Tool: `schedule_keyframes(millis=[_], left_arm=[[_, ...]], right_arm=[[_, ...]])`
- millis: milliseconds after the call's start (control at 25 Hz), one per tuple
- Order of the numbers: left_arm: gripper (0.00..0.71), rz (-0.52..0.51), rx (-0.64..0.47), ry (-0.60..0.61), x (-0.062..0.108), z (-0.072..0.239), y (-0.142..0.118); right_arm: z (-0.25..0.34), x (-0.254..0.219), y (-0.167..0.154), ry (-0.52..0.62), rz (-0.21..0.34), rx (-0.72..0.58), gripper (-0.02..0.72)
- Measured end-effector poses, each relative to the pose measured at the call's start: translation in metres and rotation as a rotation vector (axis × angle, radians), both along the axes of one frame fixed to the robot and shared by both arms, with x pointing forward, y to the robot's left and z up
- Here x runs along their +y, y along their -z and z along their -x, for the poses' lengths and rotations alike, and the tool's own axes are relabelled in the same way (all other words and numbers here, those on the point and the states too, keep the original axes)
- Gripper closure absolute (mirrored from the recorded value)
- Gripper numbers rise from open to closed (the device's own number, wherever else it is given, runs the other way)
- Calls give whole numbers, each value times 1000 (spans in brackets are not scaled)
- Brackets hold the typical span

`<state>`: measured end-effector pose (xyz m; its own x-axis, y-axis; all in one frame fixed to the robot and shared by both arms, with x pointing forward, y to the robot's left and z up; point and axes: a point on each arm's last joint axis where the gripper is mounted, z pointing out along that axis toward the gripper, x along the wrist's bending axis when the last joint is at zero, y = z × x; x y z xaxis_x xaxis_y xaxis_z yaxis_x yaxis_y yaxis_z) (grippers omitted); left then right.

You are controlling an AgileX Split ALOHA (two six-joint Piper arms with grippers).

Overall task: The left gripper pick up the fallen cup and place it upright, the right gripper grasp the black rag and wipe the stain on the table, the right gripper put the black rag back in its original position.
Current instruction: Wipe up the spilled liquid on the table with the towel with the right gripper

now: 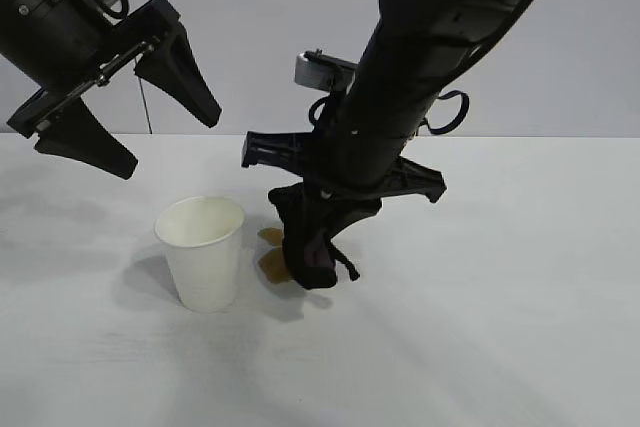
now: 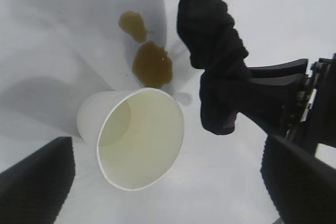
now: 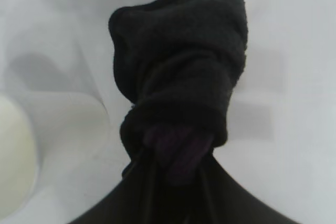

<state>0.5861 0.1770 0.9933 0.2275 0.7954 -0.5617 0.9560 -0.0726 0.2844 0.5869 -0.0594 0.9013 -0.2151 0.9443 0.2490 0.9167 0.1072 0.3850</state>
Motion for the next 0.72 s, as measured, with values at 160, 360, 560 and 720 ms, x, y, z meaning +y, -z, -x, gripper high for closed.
schedule_keyframes(millis=[160, 360, 560, 720], left_arm=[[17, 0, 0, -1, 0, 0, 0], [17, 0, 1, 0, 0, 0, 0], [17, 1, 5, 3, 0, 0, 0], [17, 1, 5, 3, 0, 0, 0]], right_arm=[[-1, 0, 13, 2, 11, 11, 605], [-5, -2, 17, 3, 31, -10, 605], [-19, -18, 17, 88, 33, -31, 605], [-34, -27, 15, 126, 38, -37, 605]])
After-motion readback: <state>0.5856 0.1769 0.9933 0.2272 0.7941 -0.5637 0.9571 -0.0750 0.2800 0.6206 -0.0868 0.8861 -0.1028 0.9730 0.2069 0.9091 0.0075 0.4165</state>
